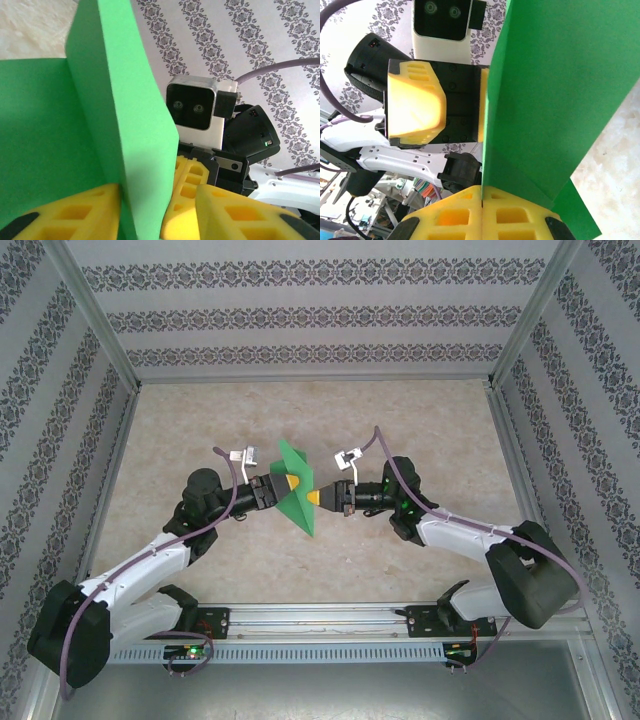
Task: Fold a paper plane with a square sheet of paper (fold left side to right side)
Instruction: Turn over the paper at the center of the table.
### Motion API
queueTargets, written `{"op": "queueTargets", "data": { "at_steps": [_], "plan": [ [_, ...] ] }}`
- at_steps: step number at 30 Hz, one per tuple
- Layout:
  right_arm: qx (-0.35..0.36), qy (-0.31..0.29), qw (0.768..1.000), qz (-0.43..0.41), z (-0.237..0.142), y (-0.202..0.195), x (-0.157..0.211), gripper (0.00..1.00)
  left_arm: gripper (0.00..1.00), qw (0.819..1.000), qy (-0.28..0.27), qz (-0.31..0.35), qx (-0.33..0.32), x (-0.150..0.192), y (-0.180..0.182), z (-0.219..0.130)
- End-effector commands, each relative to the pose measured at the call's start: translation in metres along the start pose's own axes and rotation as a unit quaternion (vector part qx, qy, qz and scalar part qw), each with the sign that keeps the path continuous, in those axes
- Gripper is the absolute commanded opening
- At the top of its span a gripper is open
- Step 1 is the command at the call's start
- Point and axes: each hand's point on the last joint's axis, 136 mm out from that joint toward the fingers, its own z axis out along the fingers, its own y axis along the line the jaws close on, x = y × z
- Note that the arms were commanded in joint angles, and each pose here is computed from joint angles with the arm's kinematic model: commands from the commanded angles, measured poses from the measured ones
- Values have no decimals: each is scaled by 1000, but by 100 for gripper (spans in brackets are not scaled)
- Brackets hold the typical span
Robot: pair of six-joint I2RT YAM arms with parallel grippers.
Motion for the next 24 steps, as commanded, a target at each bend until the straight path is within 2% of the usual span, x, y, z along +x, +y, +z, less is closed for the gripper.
{"op": "queueTargets", "data": {
  "at_steps": [1,11,17,20,24],
  "plan": [
    [-22,-7,999,-23,4,13,-8,0,37,999,-12,42,22,-8,-21,1],
    [-27,-8,999,-17,6,13,-9,0,15,999,-21,45,-9,-7,-9,-2],
    [-31,-13,999,-22,3,17,-13,15,6,999,-29,45,-11,-8,-7,-3],
    [-26,-29,999,-29,-7,20,-19,25,5,998,-33,46,-7,-10,-10,-2],
    [20,-73,997,-27,-34,10,-27,42,4,998,-44,46,2,-12,-14,-2]
  ]
}}
